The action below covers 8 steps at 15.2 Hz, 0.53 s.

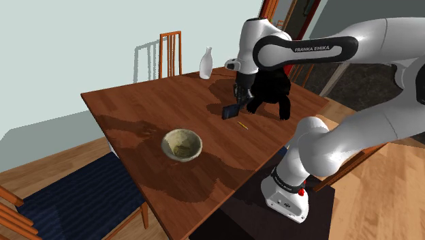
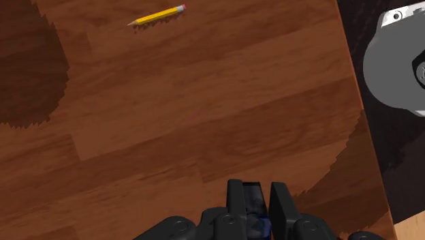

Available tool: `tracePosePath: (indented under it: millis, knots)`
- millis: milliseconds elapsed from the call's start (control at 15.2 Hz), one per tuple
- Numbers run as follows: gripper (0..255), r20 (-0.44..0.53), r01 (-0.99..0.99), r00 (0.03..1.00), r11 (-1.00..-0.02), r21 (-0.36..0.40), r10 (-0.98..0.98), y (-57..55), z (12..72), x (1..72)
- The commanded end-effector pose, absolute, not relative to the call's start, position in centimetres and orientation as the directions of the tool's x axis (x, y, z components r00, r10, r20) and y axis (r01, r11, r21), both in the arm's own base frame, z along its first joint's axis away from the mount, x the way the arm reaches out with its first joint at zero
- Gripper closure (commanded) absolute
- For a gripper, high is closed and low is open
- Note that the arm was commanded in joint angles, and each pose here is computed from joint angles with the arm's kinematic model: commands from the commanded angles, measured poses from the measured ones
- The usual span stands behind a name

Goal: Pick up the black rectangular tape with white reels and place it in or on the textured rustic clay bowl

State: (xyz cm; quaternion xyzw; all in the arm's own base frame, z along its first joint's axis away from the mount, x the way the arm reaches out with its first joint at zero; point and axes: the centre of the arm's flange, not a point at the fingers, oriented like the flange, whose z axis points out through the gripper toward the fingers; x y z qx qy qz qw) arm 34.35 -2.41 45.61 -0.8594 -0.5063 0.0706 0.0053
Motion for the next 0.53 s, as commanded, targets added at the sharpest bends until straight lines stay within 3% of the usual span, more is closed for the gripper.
tracePosePath:
  millis: [0, 462]
  knots:
    - [255, -0.115, 0.869, 0.478, -0.488, -0.081, 0.871, 0.0, 45.6, 35.6]
    - [255, -0.115, 0.869, 0.478, -0.488, -0.081, 0.871, 8.0, 46.1, 40.1]
